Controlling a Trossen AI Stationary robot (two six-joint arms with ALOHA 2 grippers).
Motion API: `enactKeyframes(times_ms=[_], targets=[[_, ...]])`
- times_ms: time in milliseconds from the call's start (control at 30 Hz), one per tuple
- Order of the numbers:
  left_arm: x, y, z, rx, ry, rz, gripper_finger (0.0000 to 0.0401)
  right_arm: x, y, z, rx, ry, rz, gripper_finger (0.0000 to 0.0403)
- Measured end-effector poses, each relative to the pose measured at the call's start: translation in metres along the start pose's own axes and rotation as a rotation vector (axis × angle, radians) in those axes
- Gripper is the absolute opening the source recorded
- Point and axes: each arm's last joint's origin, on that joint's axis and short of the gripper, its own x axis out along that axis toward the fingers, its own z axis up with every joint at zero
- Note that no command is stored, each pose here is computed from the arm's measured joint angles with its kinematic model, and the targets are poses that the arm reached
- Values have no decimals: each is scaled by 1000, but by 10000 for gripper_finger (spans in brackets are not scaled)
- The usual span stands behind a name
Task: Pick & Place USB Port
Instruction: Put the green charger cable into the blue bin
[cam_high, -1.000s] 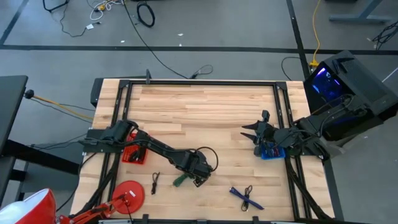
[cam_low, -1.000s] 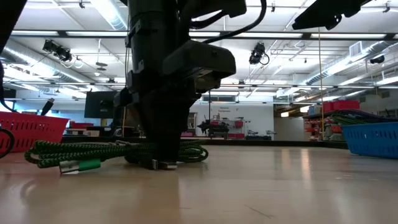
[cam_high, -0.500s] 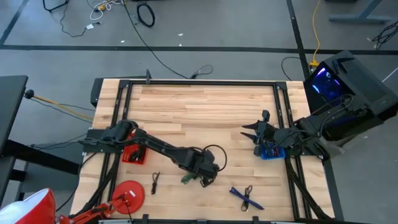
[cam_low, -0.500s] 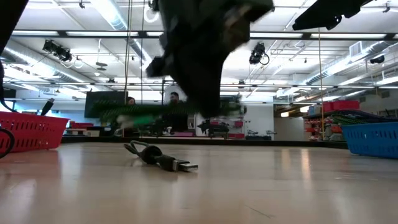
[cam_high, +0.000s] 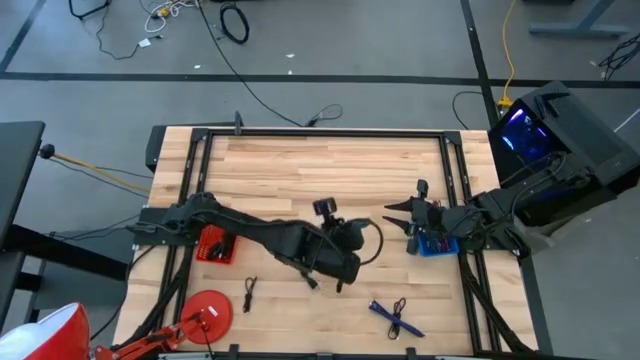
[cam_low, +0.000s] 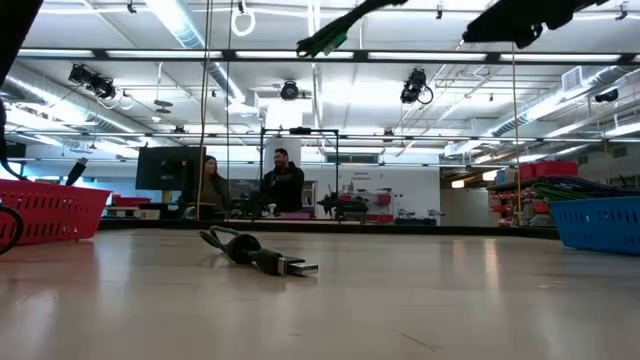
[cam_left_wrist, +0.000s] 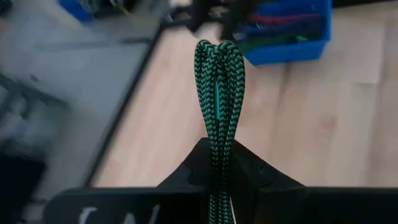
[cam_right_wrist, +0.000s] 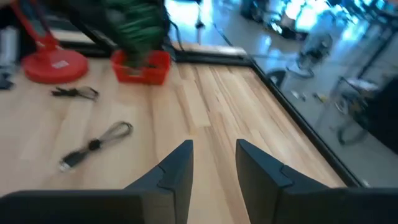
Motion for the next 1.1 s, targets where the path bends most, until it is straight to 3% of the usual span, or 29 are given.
enactKeyframes(times_ms=[133,300,433,633,1100], targets=[[1,18,20,54,-75,-10,29,0,1,9,-29,-85,19,121],[8,42,41,57,-189,-166,29,-2,1,20,-65,-179,11,121],[2,60,53,72,-278,-156,29,-3,0,22,-76,-195,1,121],[0,73,70,99,-446,-249,29,-5,-1,26,-101,-231,-17,121],[14,91,77,82,-508,-295,29,-19,-9,45,-106,-415,1,121]])
